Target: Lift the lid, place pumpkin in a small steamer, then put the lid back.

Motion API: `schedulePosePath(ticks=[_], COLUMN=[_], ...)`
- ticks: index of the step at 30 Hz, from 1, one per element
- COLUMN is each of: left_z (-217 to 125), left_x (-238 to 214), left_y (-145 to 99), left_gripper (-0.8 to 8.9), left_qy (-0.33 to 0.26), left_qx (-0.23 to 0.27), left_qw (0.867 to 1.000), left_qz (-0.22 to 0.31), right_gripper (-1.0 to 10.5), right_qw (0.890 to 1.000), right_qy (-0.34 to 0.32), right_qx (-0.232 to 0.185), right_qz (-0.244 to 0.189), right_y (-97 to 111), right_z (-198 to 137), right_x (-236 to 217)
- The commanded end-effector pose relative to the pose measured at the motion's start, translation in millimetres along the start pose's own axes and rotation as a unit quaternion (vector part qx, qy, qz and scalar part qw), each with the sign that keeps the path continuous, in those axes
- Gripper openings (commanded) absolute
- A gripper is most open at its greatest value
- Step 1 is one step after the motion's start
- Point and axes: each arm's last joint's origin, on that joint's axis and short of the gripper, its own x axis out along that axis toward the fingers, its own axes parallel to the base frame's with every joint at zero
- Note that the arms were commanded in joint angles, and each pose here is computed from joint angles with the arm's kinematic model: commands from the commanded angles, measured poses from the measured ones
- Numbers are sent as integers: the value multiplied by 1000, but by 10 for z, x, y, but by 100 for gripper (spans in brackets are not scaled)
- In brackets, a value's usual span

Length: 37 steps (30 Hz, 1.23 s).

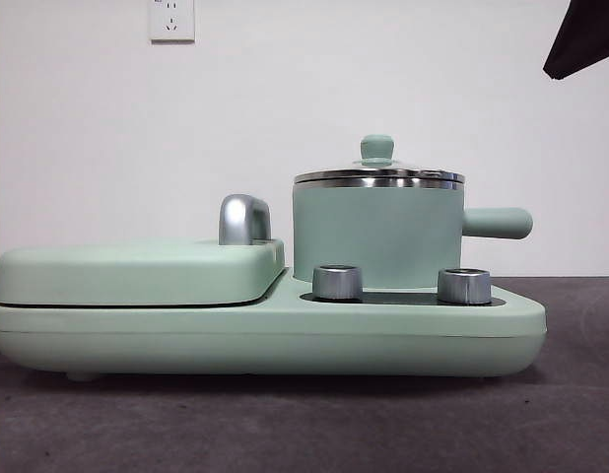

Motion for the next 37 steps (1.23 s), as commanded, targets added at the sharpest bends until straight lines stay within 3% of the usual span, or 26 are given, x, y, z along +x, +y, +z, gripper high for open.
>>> schedulePosePath(ticks=[1,7,17,22,37], left_z=[-157,-561,-1072,-1180,-1364], left_x=[69,171,330,355,433], left_y=[107,321,503,570,592], left_gripper=[7,7,7,7,7], left_qy=[-31,-80,-149,-148,-123], left_qx=[14,31,17,5,1], left_qw=[999,991,979,976,983], left_qz=[33,100,141,158,136], right_gripper=[19,19,19,19,19], right_qw=[1000,1000,1000,1000,1000], right_qy=[-7,-6,-6,-6,-8], right_qx=[-5,-6,-5,-5,-6], right_qz=[3,3,3,3,3], right_y=[12,12,12,12,12], right_z=[27,27,26,26,31], right_x=[-3,-3,-2,-3,-4])
